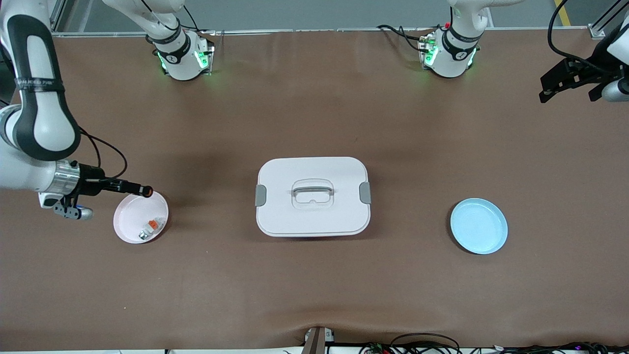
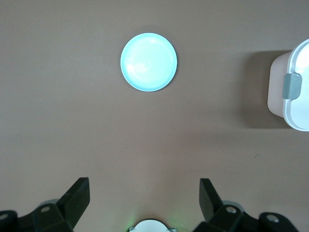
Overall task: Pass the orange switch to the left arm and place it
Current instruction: 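Lift the switch with the right gripper toward the white box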
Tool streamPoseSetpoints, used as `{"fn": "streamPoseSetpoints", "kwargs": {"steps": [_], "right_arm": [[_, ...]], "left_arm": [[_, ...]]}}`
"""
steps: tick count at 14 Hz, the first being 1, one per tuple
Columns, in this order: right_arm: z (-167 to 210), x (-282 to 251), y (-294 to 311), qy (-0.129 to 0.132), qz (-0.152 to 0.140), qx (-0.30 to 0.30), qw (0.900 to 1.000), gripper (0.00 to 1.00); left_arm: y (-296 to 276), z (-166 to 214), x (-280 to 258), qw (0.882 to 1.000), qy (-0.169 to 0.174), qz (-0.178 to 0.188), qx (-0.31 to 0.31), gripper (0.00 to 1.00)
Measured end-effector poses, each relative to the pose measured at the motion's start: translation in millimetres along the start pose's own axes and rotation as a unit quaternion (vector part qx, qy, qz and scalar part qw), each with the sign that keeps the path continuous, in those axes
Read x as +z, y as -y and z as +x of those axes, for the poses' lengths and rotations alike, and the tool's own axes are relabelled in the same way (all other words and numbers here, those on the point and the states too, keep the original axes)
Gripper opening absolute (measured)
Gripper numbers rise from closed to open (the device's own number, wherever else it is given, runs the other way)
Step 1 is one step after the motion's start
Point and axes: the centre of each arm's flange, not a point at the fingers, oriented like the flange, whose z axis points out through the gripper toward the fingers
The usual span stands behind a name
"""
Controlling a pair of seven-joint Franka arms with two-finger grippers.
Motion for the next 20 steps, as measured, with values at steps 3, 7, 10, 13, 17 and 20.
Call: {"fn": "streamPoseSetpoints", "kwargs": {"steps": [3, 7, 10, 13, 17, 20], "right_arm": [[-19.1, -3.7, 48.5, 0.004, -0.004, 0.058, 0.998, 0.73], [-49.5, -6.3, 143.9, 0.003, -0.013, 0.149, 0.989, 0.73], [-80.2, -8.9, 224.6, -0.006, -0.014, 0.211, 0.977, 0.73], [-107.8, -11.8, 279.8, -0.013, -0.006, 0.269, 0.963, 0.73], [-131.9, -7.9, 327.7, -0.014, 0.002, 0.352, 0.936, 0.73], [-145.9, 6.5, 357.2, -0.009, 0.0, 0.406, 0.914, 0.73]], "left_arm": [[-0.1, 0.1, 0.0, 1.0, 0.0, 0.0, 0.0, 1.0], [-0.1, 0.1, 0.0, 1.0, 0.0, 0.0, 0.0, 1.0], [0.6, 0.1, 0.0, 1.0, 0.0, 0.0, -0.001, 1.0], [3.0, 0.3, 0.0, 1.0, 0.0, 0.0, -0.003, 1.0], [4.5, 0.4, 0.2, 1.0, 0.0, 0.0, -0.005, 1.0], [5.1, 0.7, 0.8, 1.0, 0.001, 0.0, -0.005, 1.0]]}}
